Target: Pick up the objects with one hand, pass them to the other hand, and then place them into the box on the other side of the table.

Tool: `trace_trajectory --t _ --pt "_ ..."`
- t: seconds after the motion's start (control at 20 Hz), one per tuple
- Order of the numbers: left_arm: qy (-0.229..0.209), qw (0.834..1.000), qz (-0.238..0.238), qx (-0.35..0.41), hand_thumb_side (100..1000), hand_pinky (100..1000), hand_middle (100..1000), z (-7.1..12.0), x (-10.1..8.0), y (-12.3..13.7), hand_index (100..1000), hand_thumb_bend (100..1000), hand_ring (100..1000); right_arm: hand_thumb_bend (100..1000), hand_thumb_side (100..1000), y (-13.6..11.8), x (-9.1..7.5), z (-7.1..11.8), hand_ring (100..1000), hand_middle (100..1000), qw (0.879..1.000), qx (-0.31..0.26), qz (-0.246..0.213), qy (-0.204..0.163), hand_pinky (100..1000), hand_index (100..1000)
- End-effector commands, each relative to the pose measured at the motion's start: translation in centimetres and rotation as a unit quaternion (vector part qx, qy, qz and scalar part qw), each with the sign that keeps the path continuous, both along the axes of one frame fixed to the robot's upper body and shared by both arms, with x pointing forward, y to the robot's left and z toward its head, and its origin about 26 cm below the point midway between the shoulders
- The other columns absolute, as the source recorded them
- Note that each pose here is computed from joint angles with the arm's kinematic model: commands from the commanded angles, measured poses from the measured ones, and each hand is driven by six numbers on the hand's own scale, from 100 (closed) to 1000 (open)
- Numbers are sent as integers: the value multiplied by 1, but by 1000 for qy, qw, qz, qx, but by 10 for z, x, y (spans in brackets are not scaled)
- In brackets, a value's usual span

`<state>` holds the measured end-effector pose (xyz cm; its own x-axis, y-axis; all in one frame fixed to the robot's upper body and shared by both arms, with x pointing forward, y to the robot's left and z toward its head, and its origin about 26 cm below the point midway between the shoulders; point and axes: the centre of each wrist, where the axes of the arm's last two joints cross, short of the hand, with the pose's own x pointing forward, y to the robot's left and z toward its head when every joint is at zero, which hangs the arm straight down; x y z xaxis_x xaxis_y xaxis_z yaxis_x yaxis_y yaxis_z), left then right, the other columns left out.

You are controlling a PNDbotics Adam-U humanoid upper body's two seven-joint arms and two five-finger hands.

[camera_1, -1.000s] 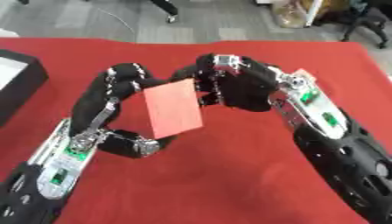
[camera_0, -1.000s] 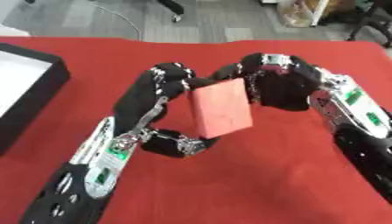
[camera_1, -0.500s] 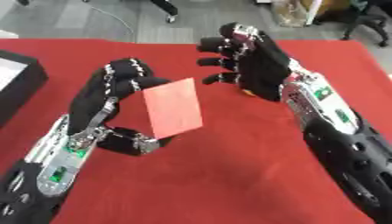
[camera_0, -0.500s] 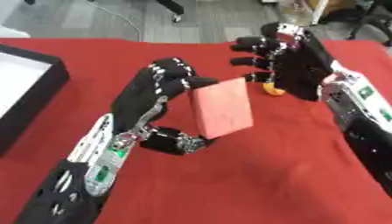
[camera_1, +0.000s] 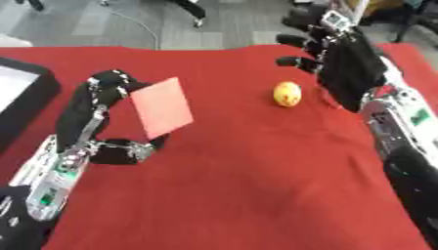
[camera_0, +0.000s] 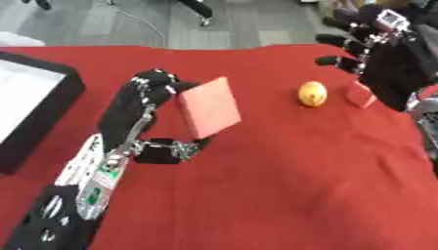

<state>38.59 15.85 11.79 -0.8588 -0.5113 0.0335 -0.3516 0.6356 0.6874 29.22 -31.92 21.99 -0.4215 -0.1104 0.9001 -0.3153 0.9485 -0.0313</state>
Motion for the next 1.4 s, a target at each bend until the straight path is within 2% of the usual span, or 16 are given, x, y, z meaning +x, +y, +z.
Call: trace_trajectory --t 0.05,0.15,0.2,0.35,0.55,0.7,0.8,0.85,0.9,0.95,1.0,1.05,1.1,1.15,1.3,1.4 --pt "-3 997 77 -1 427 569 464 18 1 44 634 100 461 100 552 -17 -8 18 888 895 997 -23 -38 -63 730 848" --pt "14 991 136 8 438 569 465 27 -4 74 636 122 464 100 551 -22 -10 18 887 892 996 -26 -51 -75 731 848" --pt "26 985 169 15 450 578 476 31 -6 90 649 166 477 100 540 -23 -11 18 887 892 995 -30 -55 -81 731 849" --pt "72 957 277 47 482 594 504 46 -15 140 679 256 498 100 542 -25 -12 15 883 886 993 -52 -54 -94 731 850" --pt "172 901 391 77 530 616 542 50 -22 200 716 316 529 100 536 -25 -13 9 882 886 991 -76 -55 -95 730 850" --pt "240 847 468 77 516 618 541 45 -21 244 714 310 532 100 539 -25 -13 5 882 885 991 -84 -55 -91 729 850" --pt "269 816 507 69 492 609 531 37 -18 266 705 293 526 100 540 -24 -13 4 882 884 991 -87 -54 -89 729 850" --pt "274 809 515 66 492 609 531 34 -17 272 705 293 526 100 540 -24 -14 3 882 884 991 -88 -54 -89 729 850" --pt "304 789 529 68 608 663 626 25 -17 283 812 447 597 100 541 -24 -14 2 881 883 991 -88 -54 -87 729 849" --pt "336 771 537 73 649 674 656 17 -15 294 838 498 614 100 540 -24 -14 1 881 883 991 -88 -53 -86 729 849" --pt "358 759 539 77 723 695 710 12 -14 303 869 609 650 100 541 -23 -14 0 881 883 991 -88 -52 -86 729 849" --pt "370 753 538 78 741 701 731 9 -13 309 879 654 665 100 541 -23 -14 0 881 882 991 -88 -51 -85 729 849" --pt "375 753 536 78 777 716 777 8 -12 312 909 738 699 100 542 -23 -14 -1 880 881 991 -88 -50 -85 729 849" --pt "373 756 532 78 797 716 791 8 -11 314 919 774 702 100 543 -22 -14 -2 879 880 991 -89 -50 -85 728 849" --pt "351 778 517 75 850 724 821 15 -9 310 940 837 718 100 540 -22 -14 -3 877 876 991 -92 -48 -86 727 850" --pt "317 802 502 67 819 699 804 26 -8 301 934 798 695 100 529 -23 -14 -4 878 878 990 -98 -46 -92 729 853"
